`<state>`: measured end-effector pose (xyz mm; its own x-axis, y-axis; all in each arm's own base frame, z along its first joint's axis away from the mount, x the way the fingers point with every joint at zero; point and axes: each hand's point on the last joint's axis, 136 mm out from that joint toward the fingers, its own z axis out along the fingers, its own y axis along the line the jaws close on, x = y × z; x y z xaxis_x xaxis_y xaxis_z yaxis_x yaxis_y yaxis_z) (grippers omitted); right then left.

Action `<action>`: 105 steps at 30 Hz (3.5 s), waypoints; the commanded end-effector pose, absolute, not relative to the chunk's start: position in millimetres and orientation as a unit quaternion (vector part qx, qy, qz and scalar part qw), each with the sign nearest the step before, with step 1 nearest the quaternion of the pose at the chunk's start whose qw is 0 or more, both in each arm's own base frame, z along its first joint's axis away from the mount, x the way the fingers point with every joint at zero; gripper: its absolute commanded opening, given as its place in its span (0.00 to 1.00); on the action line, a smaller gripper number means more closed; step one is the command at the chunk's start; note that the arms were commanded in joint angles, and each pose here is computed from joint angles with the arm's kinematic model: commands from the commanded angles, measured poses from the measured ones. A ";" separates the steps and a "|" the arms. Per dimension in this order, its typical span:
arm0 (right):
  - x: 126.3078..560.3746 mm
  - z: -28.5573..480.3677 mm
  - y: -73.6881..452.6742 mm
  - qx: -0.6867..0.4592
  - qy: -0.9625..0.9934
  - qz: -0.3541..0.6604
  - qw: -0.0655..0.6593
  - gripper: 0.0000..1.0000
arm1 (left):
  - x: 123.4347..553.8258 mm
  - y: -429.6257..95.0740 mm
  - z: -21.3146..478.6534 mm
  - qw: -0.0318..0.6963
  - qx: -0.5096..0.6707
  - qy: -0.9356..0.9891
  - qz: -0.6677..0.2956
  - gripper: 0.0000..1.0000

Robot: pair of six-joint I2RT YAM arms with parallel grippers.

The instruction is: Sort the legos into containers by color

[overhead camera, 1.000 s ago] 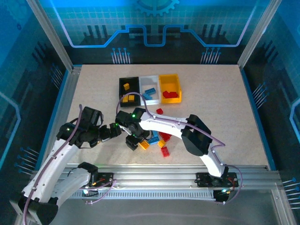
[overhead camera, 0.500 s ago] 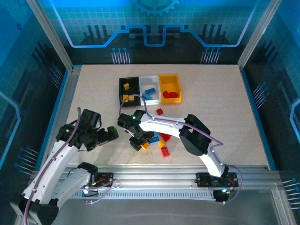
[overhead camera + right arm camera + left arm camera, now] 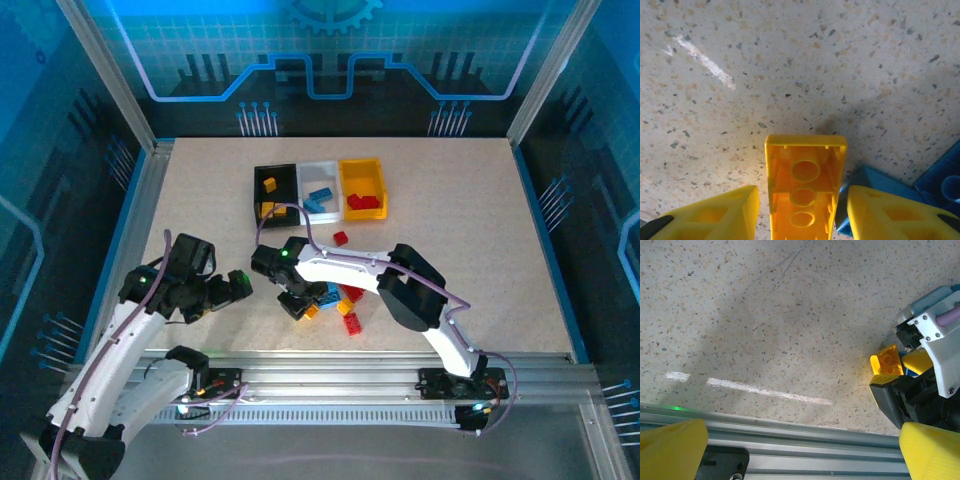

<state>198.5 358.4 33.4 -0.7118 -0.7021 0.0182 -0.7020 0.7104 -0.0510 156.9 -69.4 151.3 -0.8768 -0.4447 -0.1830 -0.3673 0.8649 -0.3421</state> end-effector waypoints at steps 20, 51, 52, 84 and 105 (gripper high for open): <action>266.5 92.1 360.3 -0.258 0.961 0.052 0.082 0.36 | 149.0 -66.8 159.1 0.131 -0.210 0.957 -0.154 0.99; 524.1 143.5 422.1 -0.003 0.904 0.373 0.209 0.44 | 165.7 -90.8 196.0 0.148 -0.170 0.949 -0.219 0.99; 526.3 142.4 421.3 0.000 0.904 0.372 0.212 0.47 | 165.8 -90.3 195.4 0.148 -0.172 0.949 -0.219 0.99; 341.0 145.8 239.3 -0.088 0.984 0.129 0.086 0.62 | 237.1 -179.9 148.3 0.107 -0.092 0.951 -0.274 0.99; 405.0 60.1 260.0 -0.200 0.975 -0.015 0.099 0.65 | 196.4 -152.1 153.4 0.109 -0.113 0.954 -0.257 0.99</action>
<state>400.3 256.0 68.0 -0.9148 -0.3538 -0.1946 -0.3545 0.9345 -0.0323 212.2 -160.3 162.1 -0.9476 -0.2514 -0.1969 -0.1103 0.8363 -0.5371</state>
